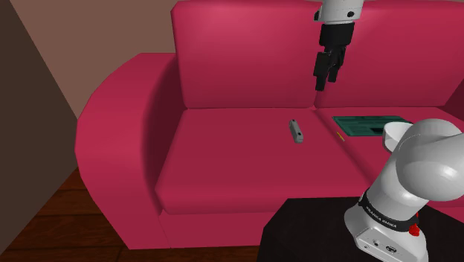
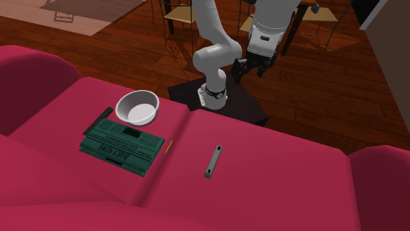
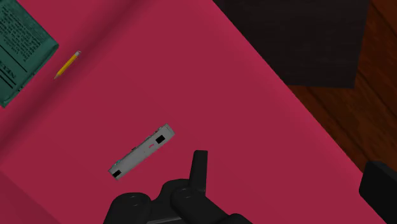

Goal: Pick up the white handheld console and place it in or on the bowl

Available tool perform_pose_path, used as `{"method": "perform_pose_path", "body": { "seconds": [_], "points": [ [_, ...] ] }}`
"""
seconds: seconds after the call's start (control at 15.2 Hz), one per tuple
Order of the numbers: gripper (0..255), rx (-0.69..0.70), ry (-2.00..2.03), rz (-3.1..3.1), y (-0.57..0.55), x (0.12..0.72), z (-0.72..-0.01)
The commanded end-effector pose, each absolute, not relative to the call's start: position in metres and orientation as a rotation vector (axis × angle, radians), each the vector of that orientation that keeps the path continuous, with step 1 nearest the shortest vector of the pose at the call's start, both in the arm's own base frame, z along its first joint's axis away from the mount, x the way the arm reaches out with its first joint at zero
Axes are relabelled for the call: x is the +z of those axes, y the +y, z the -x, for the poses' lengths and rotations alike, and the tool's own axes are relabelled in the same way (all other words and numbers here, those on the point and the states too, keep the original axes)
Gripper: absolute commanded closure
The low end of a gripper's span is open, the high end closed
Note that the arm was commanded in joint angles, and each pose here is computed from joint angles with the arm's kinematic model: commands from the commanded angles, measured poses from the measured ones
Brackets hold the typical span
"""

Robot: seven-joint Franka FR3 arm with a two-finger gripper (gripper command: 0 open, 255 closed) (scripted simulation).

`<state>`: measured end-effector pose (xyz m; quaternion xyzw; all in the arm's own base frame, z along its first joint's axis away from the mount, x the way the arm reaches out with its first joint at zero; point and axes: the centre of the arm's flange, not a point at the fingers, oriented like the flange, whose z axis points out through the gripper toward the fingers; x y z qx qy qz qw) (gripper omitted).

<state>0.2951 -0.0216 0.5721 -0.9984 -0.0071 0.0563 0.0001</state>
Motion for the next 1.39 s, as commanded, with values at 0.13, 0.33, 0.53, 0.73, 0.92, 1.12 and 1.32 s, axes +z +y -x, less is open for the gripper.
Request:
{"method": "perform_pose_path", "body": {
  "seconds": [0.13,0.33,0.53,0.73,0.92,1.12,1.32],
  "points": [
    [0,0.178,0.077,3.134,-0.031,0.552,-0.309],
    [0,0.180,0.226,3.125,-0.047,0.521,-0.329],
    [0,0.182,0.375,3.109,-0.065,0.490,-0.348],
    [0,0.183,0.522,3.086,-0.085,0.459,-0.364],
    [0,0.183,0.668,3.057,-0.106,0.428,-0.379],
    [0,0.184,0.813,3.020,-0.129,0.398,-0.391],
    [0,0.183,0.955,2.976,-0.152,0.367,-0.401]
  ]
}}
